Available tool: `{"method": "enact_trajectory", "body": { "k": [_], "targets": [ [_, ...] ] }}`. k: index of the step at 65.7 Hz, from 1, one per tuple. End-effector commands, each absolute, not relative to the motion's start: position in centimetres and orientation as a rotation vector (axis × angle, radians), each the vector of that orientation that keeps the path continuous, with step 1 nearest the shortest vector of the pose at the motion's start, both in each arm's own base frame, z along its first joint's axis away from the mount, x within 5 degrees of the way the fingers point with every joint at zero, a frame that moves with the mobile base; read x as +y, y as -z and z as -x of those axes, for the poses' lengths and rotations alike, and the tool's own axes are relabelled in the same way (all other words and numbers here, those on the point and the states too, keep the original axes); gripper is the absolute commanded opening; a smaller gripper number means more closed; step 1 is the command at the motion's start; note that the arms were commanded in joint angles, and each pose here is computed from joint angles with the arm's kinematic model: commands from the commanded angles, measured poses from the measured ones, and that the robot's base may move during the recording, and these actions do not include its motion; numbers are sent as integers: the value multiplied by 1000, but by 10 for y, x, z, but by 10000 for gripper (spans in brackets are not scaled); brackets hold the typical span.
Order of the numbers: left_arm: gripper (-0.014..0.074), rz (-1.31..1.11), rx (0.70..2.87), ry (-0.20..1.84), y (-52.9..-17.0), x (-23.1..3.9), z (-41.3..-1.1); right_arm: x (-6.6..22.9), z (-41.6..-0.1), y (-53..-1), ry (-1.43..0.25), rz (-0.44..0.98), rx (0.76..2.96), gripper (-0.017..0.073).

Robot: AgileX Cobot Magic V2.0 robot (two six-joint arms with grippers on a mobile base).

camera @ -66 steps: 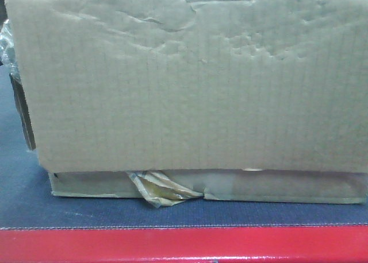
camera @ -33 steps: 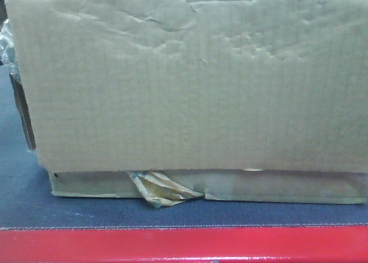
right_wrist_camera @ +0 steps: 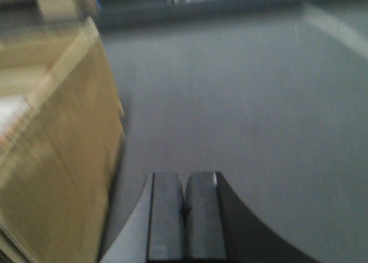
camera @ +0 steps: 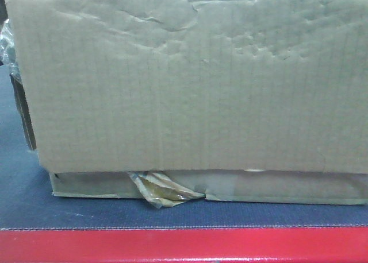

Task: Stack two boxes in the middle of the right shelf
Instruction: 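Close both grippers on the box side walls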

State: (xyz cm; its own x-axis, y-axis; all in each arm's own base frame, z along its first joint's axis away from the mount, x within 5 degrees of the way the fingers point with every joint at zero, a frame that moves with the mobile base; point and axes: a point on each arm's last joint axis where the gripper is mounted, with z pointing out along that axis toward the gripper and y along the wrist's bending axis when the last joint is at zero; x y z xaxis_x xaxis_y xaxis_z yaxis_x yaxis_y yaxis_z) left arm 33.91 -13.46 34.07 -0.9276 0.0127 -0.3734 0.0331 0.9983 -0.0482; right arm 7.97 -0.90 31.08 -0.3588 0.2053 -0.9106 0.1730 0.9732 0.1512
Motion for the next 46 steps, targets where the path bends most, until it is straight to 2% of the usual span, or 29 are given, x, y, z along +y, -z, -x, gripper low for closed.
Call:
{"method": "enact_trajectory", "body": {
  "k": [1,14,34,46],
  "targets": [
    [337,-38,2756,91,-342,-137,-338,-11,-96,-321,-32,-299,2108,-162],
    [337,-38,2756,91,-342,-137,-338,-15,-137,-332,-22,-327,2318,-162],
    [337,-38,2756,91,-342,-137,-338,-20,-187,-326,-24,-323,2302,-162],
    [337,-38,2756,91,-342,-137,-338,-23,-214,-340,-18,-339,2394,-151]
  ]
}}
